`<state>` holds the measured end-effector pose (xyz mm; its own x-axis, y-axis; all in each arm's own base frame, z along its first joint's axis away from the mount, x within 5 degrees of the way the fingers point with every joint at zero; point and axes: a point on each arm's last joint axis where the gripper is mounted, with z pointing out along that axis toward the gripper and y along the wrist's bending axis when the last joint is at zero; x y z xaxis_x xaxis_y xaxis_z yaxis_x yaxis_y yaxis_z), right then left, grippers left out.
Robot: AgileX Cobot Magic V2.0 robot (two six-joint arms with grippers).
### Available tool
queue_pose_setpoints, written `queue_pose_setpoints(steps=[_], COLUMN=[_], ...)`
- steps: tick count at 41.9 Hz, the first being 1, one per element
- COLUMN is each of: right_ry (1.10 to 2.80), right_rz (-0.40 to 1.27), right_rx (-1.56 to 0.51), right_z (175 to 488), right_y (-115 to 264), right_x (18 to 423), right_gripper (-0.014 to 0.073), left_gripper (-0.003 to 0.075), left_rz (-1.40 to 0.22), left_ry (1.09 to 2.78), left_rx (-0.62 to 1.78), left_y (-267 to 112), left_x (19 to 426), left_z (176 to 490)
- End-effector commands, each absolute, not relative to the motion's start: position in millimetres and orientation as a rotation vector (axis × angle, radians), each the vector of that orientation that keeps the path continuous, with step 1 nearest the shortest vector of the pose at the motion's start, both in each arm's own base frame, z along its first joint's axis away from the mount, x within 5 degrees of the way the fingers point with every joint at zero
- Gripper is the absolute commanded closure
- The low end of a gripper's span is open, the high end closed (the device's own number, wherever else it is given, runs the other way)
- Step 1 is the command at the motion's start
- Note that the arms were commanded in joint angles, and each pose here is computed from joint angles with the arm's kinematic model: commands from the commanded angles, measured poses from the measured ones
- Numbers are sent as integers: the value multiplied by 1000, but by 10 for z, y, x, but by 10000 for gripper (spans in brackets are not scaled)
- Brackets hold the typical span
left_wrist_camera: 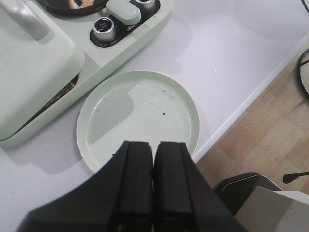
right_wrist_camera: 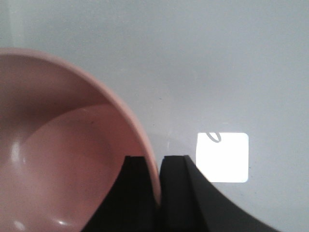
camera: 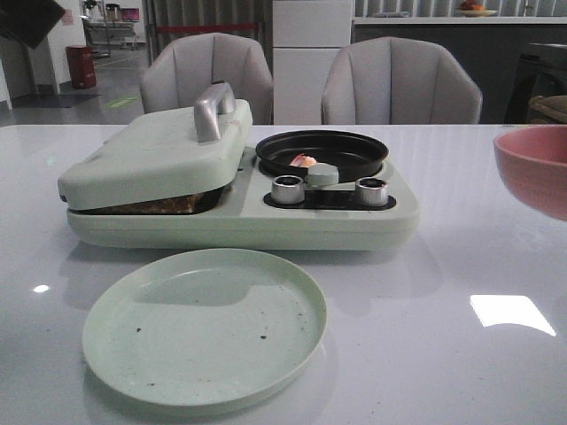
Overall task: Make breakfast with bread and shrimp
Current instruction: 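Carry the empty bowl back and set it down with the right gripper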
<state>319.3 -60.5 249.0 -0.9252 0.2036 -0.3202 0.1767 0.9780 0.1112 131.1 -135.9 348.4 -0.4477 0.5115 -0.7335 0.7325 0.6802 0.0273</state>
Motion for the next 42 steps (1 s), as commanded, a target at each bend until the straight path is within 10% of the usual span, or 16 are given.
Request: queue_pose_setpoints(steps=[1, 15, 21, 27, 42], right_ry=[2634, 2641, 2655, 2619, 2347], right_rz=[112, 100, 105, 100, 98], right_rx=[307, 366, 370, 355, -45], right_z=[2510, 2010, 1976, 2103, 3068], right_y=[-634, -657, -657, -636, 10], right_x=[3155, 3194, 3201, 3177, 2785], right_gripper=[542, 527, 330, 119, 119], left_gripper=[608, 608, 608, 608, 608], left_rz=[-425, -425, -425, -425, -425], left_ry=[2058, 2058, 2058, 2058, 2058], left_rx=[911, 911, 911, 911, 911], left_y=[-1391, -1391, -1391, -1391, -1391], left_x=[1324, 1324, 1324, 1324, 1324], left_z=[3626, 3626, 3626, 3626, 3626])
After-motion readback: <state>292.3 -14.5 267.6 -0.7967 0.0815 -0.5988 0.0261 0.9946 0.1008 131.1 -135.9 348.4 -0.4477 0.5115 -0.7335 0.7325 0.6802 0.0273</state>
